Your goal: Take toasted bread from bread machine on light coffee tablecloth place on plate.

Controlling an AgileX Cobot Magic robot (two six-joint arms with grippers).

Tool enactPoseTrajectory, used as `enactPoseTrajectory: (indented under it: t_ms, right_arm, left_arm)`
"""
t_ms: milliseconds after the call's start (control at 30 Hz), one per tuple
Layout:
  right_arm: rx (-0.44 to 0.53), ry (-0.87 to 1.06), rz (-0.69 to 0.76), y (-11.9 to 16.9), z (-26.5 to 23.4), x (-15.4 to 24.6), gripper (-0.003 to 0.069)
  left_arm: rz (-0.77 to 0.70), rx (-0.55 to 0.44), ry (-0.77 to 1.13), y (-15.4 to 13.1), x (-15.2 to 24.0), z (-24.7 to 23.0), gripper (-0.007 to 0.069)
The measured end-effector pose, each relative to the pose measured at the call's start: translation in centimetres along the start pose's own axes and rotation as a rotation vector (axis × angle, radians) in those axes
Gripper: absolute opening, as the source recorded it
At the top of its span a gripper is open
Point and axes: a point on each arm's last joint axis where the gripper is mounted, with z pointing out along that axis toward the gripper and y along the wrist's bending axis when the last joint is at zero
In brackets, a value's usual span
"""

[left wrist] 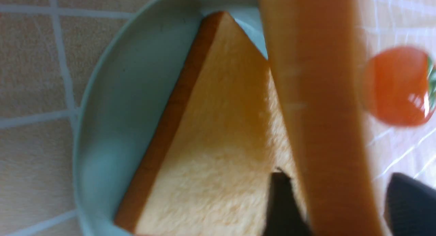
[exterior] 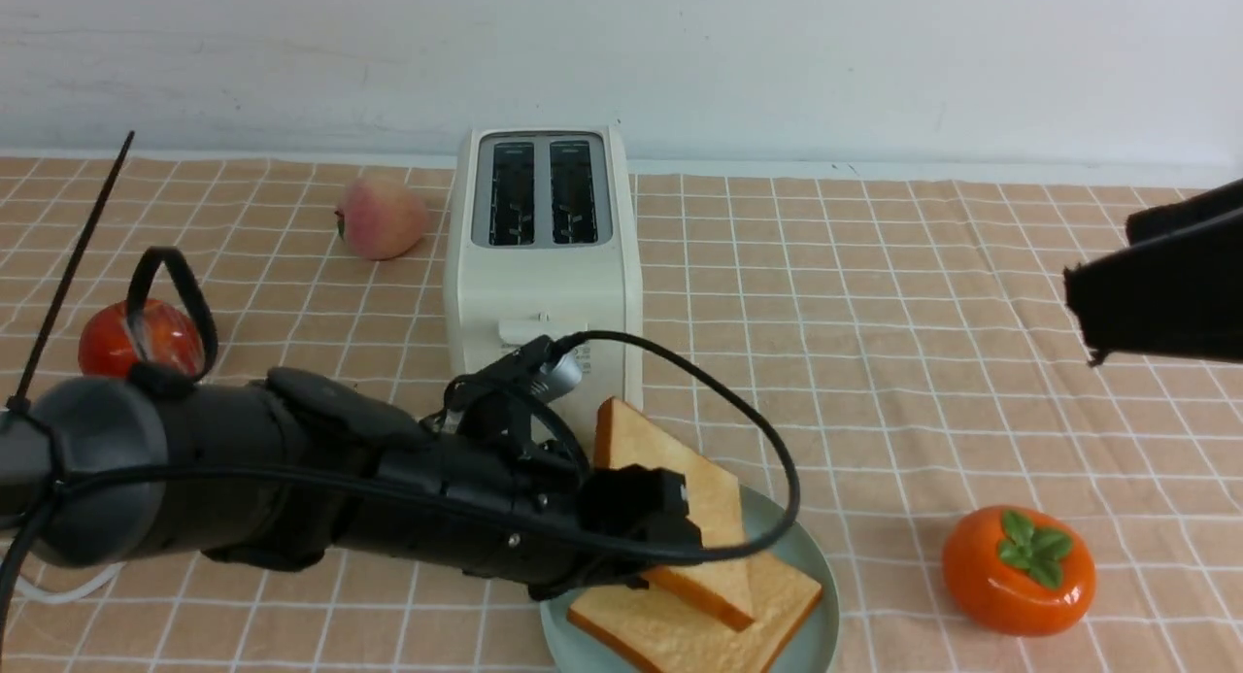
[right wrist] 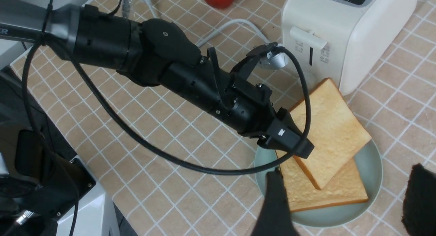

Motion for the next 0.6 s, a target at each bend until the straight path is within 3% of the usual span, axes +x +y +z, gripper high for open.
enactPoseTrajectory:
  t_ms: [67, 100, 167, 267, 467, 600]
  right_arm:
    - [0.002, 0.001, -0.001, 0.0, 0.0, 0.0, 0.0477]
    - [0.001, 0.002, -0.001, 0.0, 0.0, 0.0, 0.0477]
    - [0.002, 0.002, -0.001, 0.0, 0.0, 0.0, 0.0476]
    - [0.002, 0.002, -0.001, 0.0, 0.0, 0.0, 0.0474]
    - [0.057, 0.021, -0.012, -0.5, 0.0, 0.2, 0.044]
    - [0.176, 0.045, 0.038, -2.1, 0.6, 0.2, 0.0346]
  left_arm:
    - [0.055, -0.017, 0.011, 0.1, 0.0, -0.5, 0.0517]
    - [0.111, -0.042, 0.023, 0.2, -0.2, -1.7, 0.0597]
    - [0.13, -0.074, 0.029, 0.6, -0.6, -3.4, 0.0647]
    - [0.116, -0.129, 0.035, 1.2, -1.1, -5.9, 0.0658]
    - [-0.023, -0.393, 0.1, 3.3, -0.2, -12.8, 0.0564]
    - [-0.036, -0.552, 0.038, 3.3, 0.7, -16.3, 0.0433]
